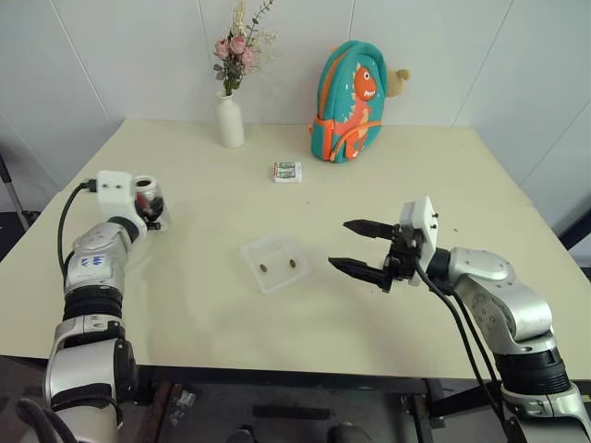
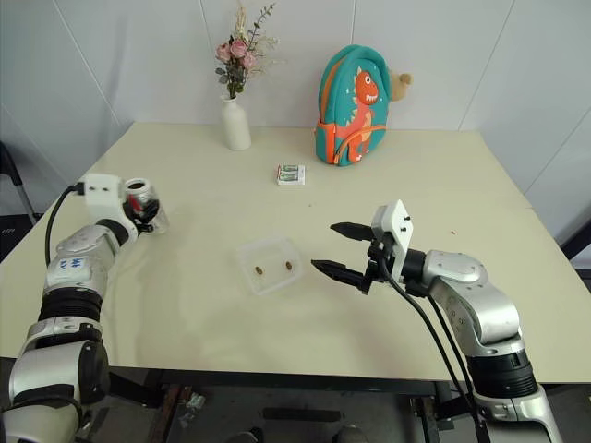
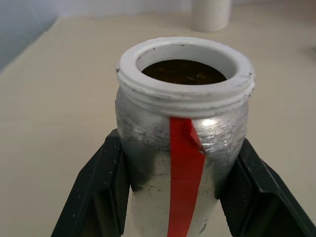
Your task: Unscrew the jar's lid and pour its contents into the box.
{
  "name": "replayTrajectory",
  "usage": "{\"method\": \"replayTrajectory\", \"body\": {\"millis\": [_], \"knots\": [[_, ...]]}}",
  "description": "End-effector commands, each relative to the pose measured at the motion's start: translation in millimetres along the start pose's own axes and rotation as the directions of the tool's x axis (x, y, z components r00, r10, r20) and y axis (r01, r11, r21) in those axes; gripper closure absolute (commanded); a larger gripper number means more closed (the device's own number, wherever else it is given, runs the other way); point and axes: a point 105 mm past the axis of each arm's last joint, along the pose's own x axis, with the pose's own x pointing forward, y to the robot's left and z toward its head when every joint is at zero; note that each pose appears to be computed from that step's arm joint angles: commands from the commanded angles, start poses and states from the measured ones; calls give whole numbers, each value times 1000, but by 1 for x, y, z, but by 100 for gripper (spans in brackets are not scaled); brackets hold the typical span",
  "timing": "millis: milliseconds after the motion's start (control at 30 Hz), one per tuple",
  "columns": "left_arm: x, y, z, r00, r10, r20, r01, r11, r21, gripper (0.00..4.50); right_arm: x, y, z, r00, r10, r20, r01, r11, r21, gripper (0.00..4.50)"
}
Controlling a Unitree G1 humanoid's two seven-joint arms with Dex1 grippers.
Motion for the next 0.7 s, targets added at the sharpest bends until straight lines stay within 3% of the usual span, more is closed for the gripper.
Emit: {"method": "replayTrajectory", "body": {"millis": [33, 133, 200, 267, 400, 633, 700], "knots": [[-3, 19, 11, 996, 50, 80, -50, 999, 1, 244, -12, -7, 2, 1000, -6, -25, 4, 996, -89, 3], [-6, 33, 1, 989, 117, 88, -110, 991, -73, 244, -18, -13, -5, 998, -23, -57, 17, 995, -99, 3], [-7, 26, -8, 995, 57, 79, -59, 998, 35, 244, -19, -14, -6, 998, -31, -59, 25, 995, -96, 3], [-9, 23, -20, 998, 27, 59, -30, 998, 55, 244, -17, -13, -6, 998, -31, -49, 27, 996, -87, 3], [-12, 26, -28, 997, 31, 72, -29, 999, -28, 244, -16, -10, -5, 999, -28, -44, 24, 996, -83, 3], [-20, 37, -25, 993, 27, 114, -15, 994, -108, 22, -13, -5, -5, 999, -17, -39, 14, 997, -69, 0], [-24, 35, -27, 994, -22, 106, 29, 997, -68, 2, -13, -4, -3, 999, -16, -33, 14, 998, -66, 0]]}}
